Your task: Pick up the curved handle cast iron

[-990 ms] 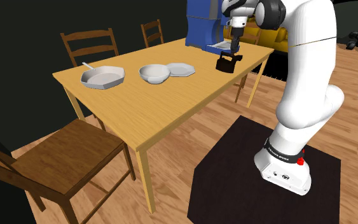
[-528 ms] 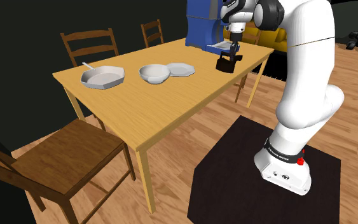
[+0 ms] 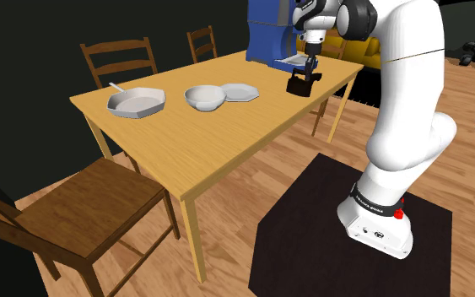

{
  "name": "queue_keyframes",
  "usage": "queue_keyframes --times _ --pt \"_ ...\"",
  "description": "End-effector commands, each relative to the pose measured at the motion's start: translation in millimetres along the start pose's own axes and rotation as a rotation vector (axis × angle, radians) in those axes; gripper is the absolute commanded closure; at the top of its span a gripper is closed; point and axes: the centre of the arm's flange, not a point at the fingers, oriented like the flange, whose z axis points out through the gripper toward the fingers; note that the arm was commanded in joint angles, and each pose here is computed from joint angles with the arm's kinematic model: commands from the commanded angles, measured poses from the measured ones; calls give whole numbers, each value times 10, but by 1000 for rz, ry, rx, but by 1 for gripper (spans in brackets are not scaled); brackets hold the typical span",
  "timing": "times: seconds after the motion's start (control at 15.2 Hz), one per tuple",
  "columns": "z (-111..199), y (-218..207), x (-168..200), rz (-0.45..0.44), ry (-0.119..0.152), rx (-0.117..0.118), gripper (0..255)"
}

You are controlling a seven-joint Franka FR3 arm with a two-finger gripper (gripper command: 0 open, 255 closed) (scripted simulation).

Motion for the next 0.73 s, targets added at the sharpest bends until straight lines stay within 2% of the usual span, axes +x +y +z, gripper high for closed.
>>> queue_keyframes --times 0.0,0.66 --pt "7 -2 -3 0 -2 2 255" --pt "-517 -47 -44 0 -2 2 255"
